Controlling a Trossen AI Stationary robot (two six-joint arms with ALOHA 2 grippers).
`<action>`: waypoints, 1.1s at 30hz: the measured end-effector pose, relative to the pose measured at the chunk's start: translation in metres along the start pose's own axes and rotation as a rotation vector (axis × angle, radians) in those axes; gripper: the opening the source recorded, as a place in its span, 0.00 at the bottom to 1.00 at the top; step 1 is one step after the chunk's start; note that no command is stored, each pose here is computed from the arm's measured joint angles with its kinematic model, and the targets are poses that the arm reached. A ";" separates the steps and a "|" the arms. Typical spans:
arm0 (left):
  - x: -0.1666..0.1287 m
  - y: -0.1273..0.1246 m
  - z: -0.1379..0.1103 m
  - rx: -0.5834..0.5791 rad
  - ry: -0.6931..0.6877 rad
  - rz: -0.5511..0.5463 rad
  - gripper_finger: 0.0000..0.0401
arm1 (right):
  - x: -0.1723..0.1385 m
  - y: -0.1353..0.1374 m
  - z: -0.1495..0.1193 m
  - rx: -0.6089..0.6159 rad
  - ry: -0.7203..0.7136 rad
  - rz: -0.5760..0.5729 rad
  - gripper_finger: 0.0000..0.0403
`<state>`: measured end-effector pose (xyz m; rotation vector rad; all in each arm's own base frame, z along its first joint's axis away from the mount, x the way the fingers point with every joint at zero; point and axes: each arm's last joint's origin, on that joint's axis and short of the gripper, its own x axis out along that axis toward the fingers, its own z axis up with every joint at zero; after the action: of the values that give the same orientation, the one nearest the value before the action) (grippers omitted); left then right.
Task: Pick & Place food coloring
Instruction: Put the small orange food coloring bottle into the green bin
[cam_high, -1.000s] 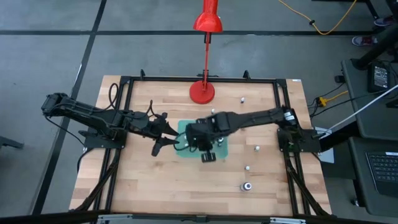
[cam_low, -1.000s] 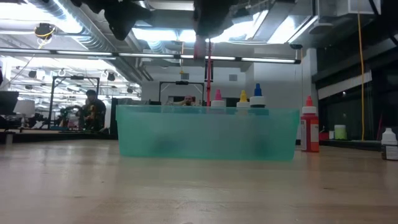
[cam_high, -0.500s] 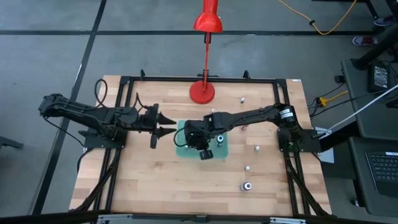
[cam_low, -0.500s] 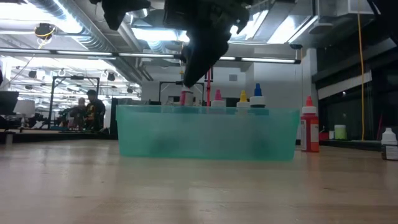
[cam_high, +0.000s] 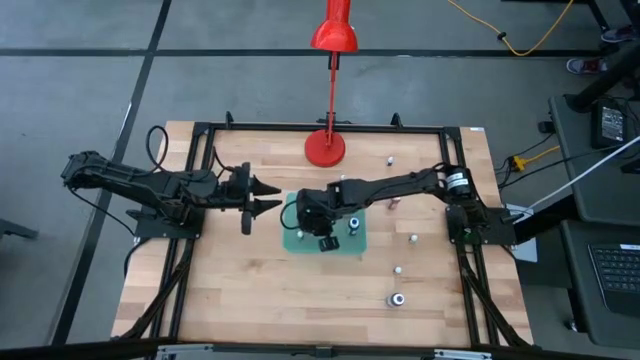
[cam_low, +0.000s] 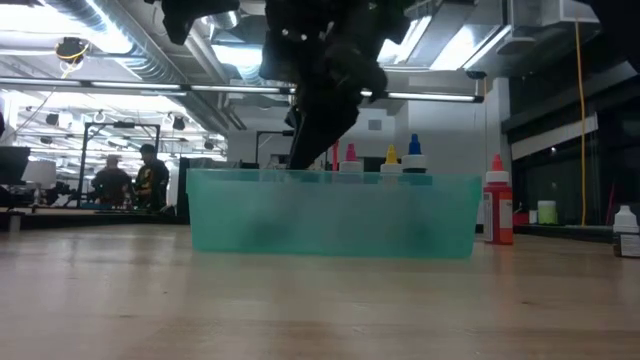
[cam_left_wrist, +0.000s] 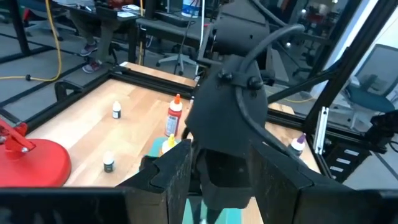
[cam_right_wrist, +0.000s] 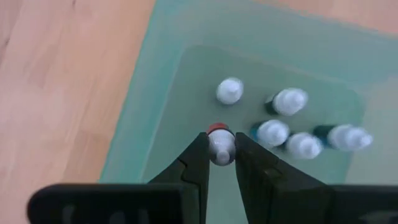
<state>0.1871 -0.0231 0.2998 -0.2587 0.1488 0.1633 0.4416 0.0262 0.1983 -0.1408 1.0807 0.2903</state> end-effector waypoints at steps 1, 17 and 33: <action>0.000 0.000 0.000 -0.001 -0.002 0.007 0.37 | 0.001 -0.002 0.001 0.001 -0.011 -0.005 0.17; 0.000 0.001 0.000 0.000 -0.011 0.036 0.36 | 0.023 -0.008 -0.007 0.053 0.049 0.003 0.17; 0.000 0.001 0.000 0.001 -0.012 0.037 0.36 | 0.028 -0.009 -0.007 0.069 0.044 -0.005 0.21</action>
<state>0.1870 -0.0220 0.2999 -0.2543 0.1422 0.2018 0.4508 0.0203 0.1701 -0.0887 1.1328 0.2459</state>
